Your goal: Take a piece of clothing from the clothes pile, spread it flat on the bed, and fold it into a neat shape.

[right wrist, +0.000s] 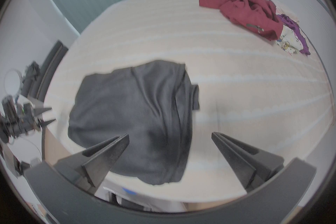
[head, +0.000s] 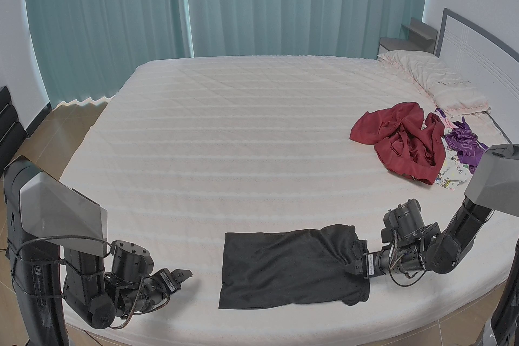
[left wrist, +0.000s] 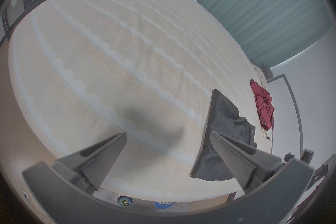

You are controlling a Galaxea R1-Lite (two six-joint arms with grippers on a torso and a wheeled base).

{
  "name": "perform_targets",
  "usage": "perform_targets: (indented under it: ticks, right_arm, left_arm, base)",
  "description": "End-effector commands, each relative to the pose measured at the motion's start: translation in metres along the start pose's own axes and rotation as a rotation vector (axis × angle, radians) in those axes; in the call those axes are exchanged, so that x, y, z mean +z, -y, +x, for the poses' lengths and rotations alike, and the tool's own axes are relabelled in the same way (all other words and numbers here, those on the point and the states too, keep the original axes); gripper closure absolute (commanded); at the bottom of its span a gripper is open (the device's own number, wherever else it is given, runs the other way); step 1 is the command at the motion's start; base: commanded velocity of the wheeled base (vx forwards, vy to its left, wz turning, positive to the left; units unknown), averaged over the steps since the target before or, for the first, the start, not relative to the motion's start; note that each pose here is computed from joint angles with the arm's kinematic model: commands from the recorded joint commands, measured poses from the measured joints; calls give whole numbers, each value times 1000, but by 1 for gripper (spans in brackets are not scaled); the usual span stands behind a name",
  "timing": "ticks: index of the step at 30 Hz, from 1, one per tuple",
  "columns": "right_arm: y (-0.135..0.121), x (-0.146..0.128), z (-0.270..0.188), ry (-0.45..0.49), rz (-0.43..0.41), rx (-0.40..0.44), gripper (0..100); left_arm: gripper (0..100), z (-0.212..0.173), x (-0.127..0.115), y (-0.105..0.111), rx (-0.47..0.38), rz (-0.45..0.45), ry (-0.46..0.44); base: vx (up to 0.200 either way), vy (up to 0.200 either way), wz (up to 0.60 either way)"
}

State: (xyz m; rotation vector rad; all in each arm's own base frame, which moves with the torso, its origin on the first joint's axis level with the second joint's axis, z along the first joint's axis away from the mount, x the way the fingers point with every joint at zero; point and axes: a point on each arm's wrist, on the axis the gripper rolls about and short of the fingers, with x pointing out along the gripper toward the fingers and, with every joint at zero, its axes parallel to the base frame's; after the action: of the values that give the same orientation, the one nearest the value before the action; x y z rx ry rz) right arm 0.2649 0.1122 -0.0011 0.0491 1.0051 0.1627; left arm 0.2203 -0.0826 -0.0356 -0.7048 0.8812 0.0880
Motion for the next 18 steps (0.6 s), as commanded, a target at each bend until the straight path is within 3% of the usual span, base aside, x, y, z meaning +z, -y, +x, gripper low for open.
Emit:
perform_targets:
  ticks: [1,10,11,14,18]
  right_arm:
    - [0,15,3,93,73,36,0]
    - [0,33,62,100,227,30,0]
    - [-2,40,75,112,299,37,0]
    - [-2,49,87,136,365,45,0]
    - [3,54,98,148,386,40,0]
  left_arm:
    - [0,1,0,0,0,1,1]
    - [0,0,0,0,2,-1,1]
    - [0,1,0,0,1,-1,2]
    - [0,1,0,0,1,-1,2]
    - [0,1,0,0,1,-1,2]
  base:
    - [0,0,0]
    - [0,0,0]
    - [0,0,0]
    - [0,0,0]
    - [0,0,0]
